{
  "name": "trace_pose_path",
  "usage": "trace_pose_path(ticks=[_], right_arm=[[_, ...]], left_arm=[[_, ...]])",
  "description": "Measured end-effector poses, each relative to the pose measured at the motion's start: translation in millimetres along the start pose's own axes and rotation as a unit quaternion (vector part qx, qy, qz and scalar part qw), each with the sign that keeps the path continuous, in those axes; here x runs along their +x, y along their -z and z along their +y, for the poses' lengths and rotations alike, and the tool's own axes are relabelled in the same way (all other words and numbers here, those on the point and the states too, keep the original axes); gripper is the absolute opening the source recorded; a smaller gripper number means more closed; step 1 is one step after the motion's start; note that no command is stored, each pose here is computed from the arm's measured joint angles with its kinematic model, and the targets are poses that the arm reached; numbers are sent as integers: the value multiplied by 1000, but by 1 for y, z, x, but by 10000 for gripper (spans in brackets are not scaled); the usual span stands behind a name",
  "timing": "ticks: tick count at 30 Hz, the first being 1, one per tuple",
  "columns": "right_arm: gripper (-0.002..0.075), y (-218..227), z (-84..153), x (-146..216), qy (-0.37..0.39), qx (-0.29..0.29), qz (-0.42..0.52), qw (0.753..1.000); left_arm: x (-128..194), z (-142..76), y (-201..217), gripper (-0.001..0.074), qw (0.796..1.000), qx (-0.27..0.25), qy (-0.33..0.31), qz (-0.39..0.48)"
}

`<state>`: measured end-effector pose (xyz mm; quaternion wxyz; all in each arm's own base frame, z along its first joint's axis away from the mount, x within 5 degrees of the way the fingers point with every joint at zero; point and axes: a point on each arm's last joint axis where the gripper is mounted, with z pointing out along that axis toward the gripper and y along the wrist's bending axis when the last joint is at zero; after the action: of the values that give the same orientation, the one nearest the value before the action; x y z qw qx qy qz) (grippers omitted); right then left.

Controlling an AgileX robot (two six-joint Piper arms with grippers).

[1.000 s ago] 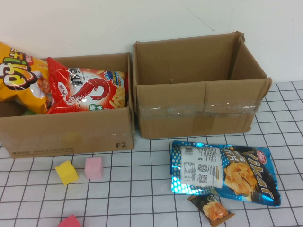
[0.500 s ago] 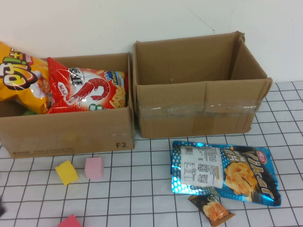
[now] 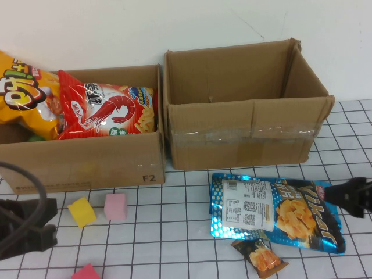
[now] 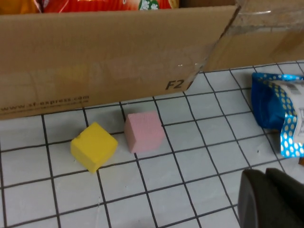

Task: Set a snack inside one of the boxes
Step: Pick up the potato chip

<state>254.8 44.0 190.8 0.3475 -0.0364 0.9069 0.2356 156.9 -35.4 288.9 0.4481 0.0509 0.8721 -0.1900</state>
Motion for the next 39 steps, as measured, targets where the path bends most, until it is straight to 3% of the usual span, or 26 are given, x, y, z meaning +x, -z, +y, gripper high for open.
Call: trace_pose_path(ticks=[2,7,11,15,20,24,27,32,39], right_arm=[[534,-13,-7,-1,-12,3,15,1000],[568,-30,-9,4,-77,-32,50,995],[564,-29,3,7,-113,-100,70,986],[508,-21,12,27,-163,-136,89,973],[465,-6,6,72,-211,-81,89,970],[461,-2,4,87,-214,-69,99,969],[460,-2,4,87,-224,-65,96,968],[460,-5,-6,78,-237,-10,78,968],[460,-8,-13,48,-202,24,32,979]], left_arm=[[1,0,0,-3,1000,2,-10,3],[4,-2,0,-3,1000,14,-16,21],[5,-3,0,-3,999,18,-16,27],[6,-4,0,-3,999,22,-16,34],[7,-5,0,-3,999,27,-16,41],[7,-5,0,-3,999,26,-15,39],[7,-4,0,-3,999,25,-15,38],[7,-4,0,-3,999,25,-15,38],[7,-5,0,-3,999,27,-12,36]])
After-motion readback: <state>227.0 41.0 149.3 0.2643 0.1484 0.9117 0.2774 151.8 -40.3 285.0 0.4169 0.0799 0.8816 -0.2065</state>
